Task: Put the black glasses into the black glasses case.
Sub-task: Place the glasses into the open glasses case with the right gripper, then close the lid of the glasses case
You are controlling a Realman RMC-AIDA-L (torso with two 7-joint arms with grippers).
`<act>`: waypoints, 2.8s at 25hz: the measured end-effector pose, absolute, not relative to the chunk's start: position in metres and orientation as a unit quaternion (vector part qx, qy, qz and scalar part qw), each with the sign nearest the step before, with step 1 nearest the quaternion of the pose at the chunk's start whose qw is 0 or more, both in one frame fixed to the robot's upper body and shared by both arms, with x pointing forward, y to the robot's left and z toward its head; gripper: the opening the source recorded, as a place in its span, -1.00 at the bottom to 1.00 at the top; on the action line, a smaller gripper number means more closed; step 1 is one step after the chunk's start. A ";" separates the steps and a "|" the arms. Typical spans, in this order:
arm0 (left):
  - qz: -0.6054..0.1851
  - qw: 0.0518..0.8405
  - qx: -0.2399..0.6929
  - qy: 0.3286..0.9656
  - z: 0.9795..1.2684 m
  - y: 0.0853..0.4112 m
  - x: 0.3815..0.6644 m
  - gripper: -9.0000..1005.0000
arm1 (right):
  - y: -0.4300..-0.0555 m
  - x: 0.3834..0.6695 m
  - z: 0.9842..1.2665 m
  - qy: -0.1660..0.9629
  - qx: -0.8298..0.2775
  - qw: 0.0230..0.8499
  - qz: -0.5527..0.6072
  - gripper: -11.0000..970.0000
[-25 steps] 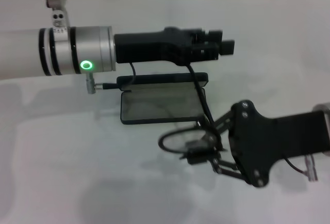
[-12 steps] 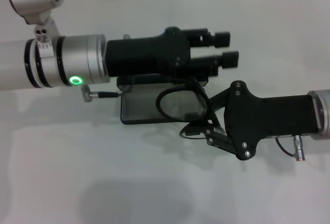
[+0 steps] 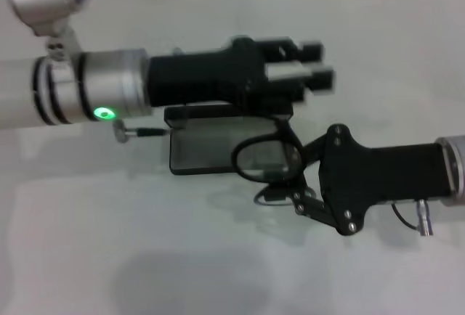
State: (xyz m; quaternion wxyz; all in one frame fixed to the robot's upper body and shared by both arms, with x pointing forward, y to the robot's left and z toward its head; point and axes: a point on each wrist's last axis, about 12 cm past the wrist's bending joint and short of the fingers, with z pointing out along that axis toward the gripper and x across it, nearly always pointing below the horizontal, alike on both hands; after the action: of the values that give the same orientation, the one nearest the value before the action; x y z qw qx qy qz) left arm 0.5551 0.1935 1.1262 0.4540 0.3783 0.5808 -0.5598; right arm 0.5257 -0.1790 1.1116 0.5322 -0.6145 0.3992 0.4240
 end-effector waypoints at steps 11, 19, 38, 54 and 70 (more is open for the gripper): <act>-0.509 0.559 0.264 0.598 1.119 0.258 0.550 0.09 | -0.148 0.539 1.096 0.488 -0.672 0.507 0.229 -0.72; -0.503 0.564 0.252 0.605 1.118 0.265 0.549 0.09 | -0.111 0.533 1.098 0.496 -0.716 0.482 0.094 -0.71; -0.478 0.559 0.254 0.628 1.116 0.260 0.561 0.08 | -0.085 0.528 1.080 0.455 -0.741 0.493 -0.015 -0.67; -0.468 0.555 0.251 0.641 1.110 0.256 0.564 0.08 | -0.082 0.523 1.081 0.477 -0.727 0.493 0.032 -0.62; -0.406 0.524 0.231 0.712 1.094 0.261 0.578 0.08 | -0.214 0.546 1.132 0.518 -0.579 0.501 0.381 -0.50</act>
State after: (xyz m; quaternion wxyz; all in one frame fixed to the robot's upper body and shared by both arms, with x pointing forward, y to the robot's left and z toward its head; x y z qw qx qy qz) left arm 0.5780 0.2606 1.0943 0.5241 0.2306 0.7121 -0.4064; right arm 0.5457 -0.2144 1.1316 0.5009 -0.5794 0.5183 0.3805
